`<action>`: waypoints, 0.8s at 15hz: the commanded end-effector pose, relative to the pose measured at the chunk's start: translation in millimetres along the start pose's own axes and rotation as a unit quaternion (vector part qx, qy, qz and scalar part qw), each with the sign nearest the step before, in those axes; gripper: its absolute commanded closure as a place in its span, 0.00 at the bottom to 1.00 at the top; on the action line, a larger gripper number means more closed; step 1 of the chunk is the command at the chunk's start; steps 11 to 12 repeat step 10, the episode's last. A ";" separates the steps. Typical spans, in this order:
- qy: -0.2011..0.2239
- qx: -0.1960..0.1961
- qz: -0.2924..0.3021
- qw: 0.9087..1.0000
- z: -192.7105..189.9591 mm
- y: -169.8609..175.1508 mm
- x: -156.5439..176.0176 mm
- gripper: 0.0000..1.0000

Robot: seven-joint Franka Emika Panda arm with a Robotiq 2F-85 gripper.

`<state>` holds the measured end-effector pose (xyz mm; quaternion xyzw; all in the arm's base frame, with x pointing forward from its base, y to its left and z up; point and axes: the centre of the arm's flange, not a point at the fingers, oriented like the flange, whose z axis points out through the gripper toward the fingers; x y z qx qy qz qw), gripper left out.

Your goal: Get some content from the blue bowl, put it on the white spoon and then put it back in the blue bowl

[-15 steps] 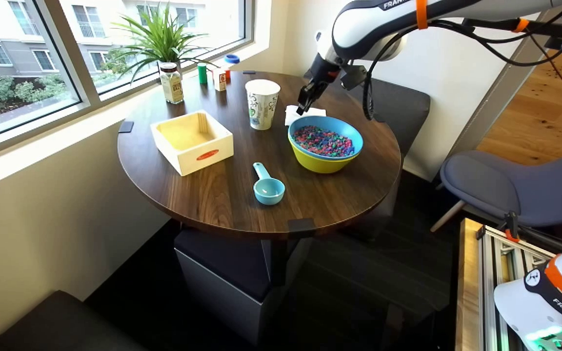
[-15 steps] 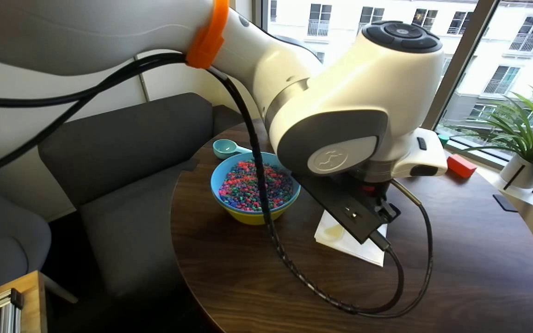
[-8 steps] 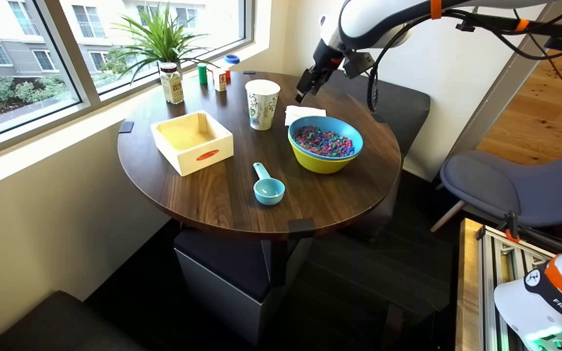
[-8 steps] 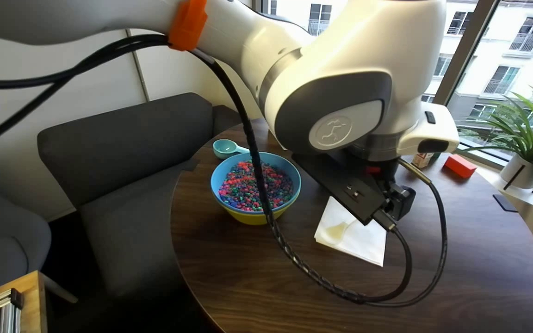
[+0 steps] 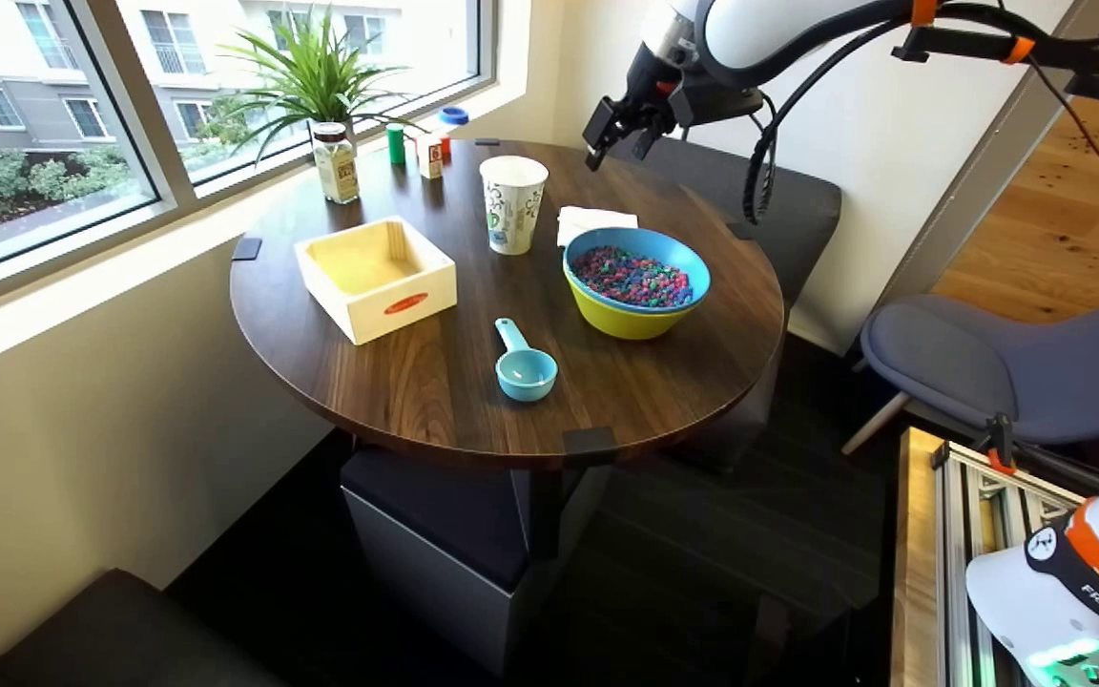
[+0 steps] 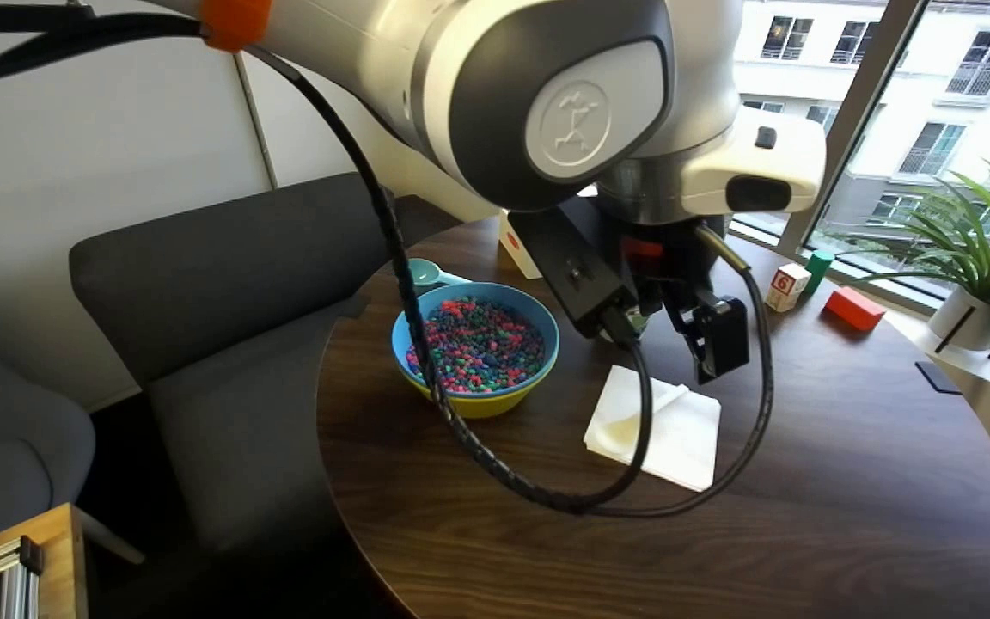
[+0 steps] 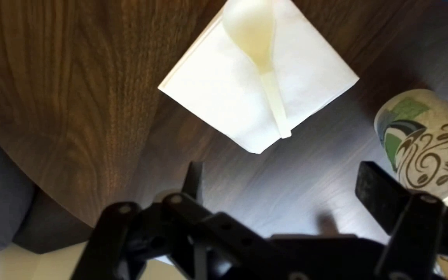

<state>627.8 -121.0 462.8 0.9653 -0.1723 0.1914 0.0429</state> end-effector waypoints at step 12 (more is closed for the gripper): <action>0.026 -0.043 0.070 0.996 -28.9 -17.4 -20.8 0.00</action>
